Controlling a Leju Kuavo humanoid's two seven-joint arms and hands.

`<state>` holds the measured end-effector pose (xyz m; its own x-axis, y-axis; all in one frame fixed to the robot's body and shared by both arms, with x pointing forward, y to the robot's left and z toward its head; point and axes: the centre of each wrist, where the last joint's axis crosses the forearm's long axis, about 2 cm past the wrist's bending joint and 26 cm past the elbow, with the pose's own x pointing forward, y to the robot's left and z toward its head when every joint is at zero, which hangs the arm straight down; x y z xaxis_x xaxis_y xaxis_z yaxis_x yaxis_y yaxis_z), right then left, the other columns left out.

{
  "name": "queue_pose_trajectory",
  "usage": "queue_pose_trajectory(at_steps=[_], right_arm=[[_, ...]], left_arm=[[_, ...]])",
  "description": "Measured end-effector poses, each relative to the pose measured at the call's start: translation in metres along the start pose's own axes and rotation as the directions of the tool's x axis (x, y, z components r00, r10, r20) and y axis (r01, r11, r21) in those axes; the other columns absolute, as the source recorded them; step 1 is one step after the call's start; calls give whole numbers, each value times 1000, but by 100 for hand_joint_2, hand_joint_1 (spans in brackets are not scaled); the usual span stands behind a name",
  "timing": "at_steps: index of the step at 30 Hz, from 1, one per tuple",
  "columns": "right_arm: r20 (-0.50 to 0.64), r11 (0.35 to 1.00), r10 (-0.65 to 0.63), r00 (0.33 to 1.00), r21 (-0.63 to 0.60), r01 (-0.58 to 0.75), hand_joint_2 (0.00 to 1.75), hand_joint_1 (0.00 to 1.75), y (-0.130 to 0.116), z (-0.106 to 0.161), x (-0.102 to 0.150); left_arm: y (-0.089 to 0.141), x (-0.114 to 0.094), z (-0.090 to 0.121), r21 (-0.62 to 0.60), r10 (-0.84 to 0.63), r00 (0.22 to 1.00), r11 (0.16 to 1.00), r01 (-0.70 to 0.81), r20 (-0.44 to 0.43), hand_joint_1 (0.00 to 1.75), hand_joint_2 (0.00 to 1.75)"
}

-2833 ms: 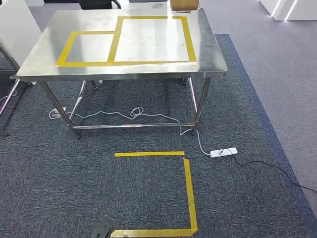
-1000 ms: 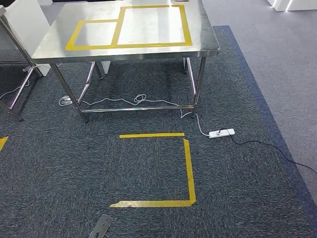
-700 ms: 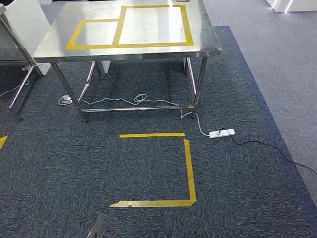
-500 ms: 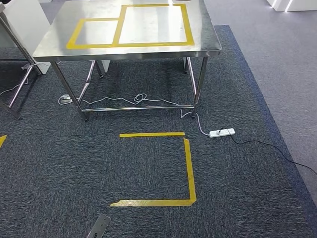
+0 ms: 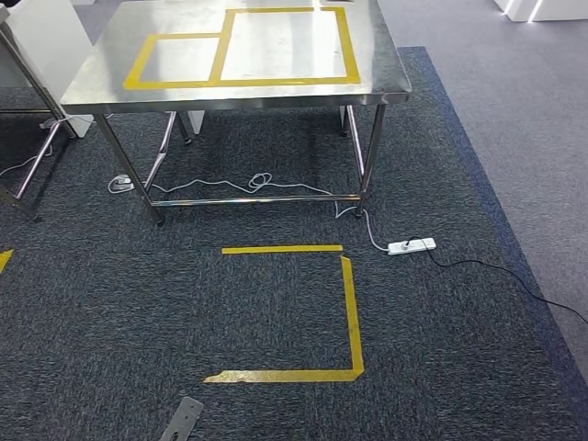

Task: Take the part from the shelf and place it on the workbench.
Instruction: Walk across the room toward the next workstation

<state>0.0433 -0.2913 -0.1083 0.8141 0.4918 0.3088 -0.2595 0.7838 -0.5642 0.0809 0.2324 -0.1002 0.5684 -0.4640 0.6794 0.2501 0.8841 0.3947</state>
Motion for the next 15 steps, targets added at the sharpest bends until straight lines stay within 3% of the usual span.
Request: queue_pose_trajectory(at_steps=[15], right_arm=[[-97, 999, -50, 994, -14, 49, 0, 0, -5, 1, -14]], left_arm=[[1, -9, 6, -25, 18, 1000, 1000, -19, -21, 0, 175]])
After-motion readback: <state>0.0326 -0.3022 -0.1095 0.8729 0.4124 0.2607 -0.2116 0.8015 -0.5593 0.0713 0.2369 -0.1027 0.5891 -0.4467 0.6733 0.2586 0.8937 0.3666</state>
